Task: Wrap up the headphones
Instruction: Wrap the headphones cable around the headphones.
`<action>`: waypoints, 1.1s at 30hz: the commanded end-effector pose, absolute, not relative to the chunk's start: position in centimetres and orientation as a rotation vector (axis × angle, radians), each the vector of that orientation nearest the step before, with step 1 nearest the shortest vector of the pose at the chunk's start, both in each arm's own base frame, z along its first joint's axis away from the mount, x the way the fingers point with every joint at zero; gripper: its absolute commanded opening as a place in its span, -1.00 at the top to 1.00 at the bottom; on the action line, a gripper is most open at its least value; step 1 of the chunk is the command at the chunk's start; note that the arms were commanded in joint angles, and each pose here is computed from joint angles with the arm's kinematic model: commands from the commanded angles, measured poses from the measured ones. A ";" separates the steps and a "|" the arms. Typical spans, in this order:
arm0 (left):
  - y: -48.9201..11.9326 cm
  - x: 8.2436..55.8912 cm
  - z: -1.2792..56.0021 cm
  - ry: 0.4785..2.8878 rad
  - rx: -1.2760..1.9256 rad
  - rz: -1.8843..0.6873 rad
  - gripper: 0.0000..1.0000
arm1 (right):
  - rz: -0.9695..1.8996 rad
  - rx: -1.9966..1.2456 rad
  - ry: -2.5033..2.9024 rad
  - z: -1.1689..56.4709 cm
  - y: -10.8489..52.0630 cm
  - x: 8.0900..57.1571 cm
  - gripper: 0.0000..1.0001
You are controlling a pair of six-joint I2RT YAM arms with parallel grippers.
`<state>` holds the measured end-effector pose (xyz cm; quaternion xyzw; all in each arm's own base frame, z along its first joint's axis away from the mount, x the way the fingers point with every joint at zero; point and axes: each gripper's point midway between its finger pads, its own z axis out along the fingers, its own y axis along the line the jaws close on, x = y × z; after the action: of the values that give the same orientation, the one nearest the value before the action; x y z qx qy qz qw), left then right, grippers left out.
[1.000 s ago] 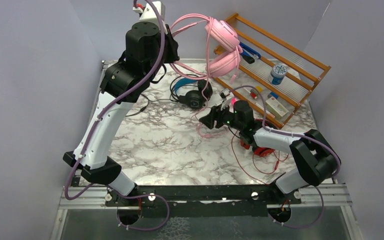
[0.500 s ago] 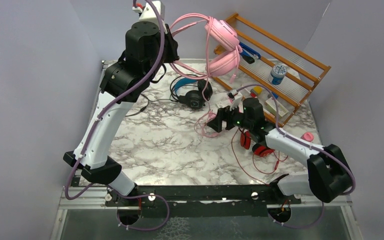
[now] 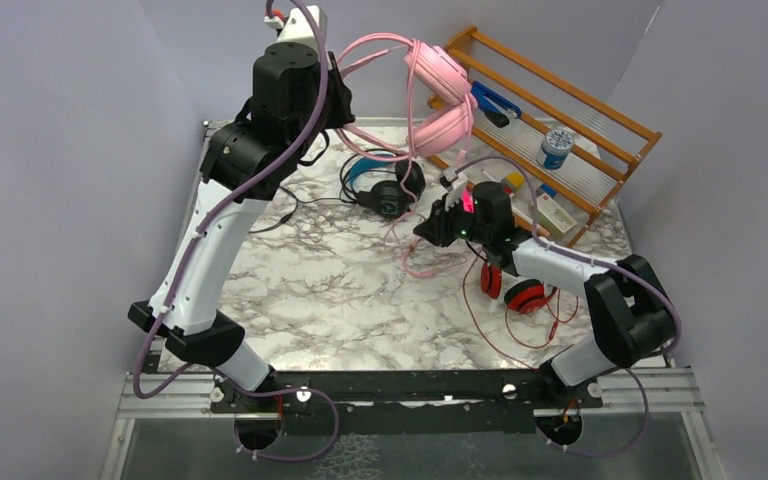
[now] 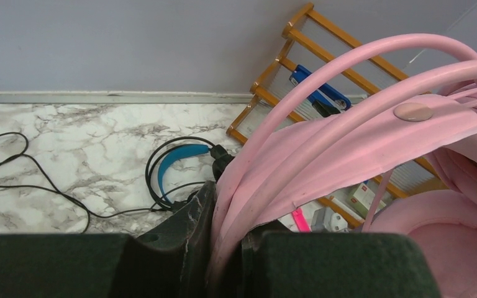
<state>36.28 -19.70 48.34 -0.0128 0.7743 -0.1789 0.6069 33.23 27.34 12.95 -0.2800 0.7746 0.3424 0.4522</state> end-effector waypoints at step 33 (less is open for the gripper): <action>-6.0 37.6 65.0 1.153 -0.445 -0.429 1.00 | 0.906 -0.334 1.993 14.4 19.7 31.6 -0.38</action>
<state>39.62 -5.04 61.77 -0.2057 0.5831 -0.1192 0.7768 31.54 15.45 7.86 0.0024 0.8788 0.2754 0.3897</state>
